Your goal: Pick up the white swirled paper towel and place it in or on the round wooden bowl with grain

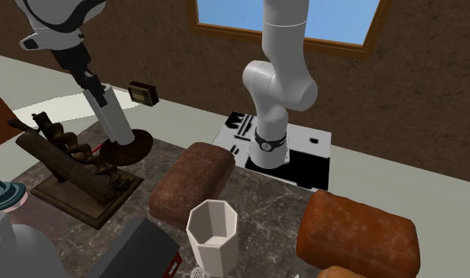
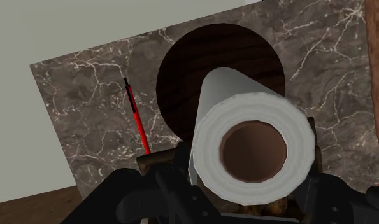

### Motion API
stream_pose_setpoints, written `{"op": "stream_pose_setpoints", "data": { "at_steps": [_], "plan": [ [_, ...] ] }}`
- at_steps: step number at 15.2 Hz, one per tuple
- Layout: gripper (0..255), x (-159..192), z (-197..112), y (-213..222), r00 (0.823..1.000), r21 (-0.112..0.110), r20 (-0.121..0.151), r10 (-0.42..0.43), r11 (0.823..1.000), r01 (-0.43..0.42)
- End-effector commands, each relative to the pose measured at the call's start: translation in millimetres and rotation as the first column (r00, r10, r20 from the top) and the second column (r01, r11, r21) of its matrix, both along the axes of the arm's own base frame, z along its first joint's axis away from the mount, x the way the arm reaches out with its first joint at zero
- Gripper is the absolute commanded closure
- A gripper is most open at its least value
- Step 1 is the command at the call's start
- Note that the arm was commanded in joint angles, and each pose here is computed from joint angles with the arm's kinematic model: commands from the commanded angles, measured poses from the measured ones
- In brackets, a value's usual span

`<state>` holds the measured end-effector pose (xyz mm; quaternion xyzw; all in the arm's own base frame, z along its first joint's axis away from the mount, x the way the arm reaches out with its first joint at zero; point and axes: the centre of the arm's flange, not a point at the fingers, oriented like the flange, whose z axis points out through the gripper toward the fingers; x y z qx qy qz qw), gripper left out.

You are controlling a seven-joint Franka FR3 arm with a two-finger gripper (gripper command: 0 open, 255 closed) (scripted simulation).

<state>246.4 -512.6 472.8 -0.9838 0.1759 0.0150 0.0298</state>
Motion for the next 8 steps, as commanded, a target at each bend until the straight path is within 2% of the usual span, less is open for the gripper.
{"op": "stream_pose_setpoints", "data": {
  "at_steps": [1,8],
  "plan": [
    [255,1.1,-11.3,0.5,1.0,0.0,0.0,0.0,1.0,0.0],
    [255,1.1,-17.8,0.5,1.0,0.0,0.0,0.0,1.0,0.0]
  ]
}}
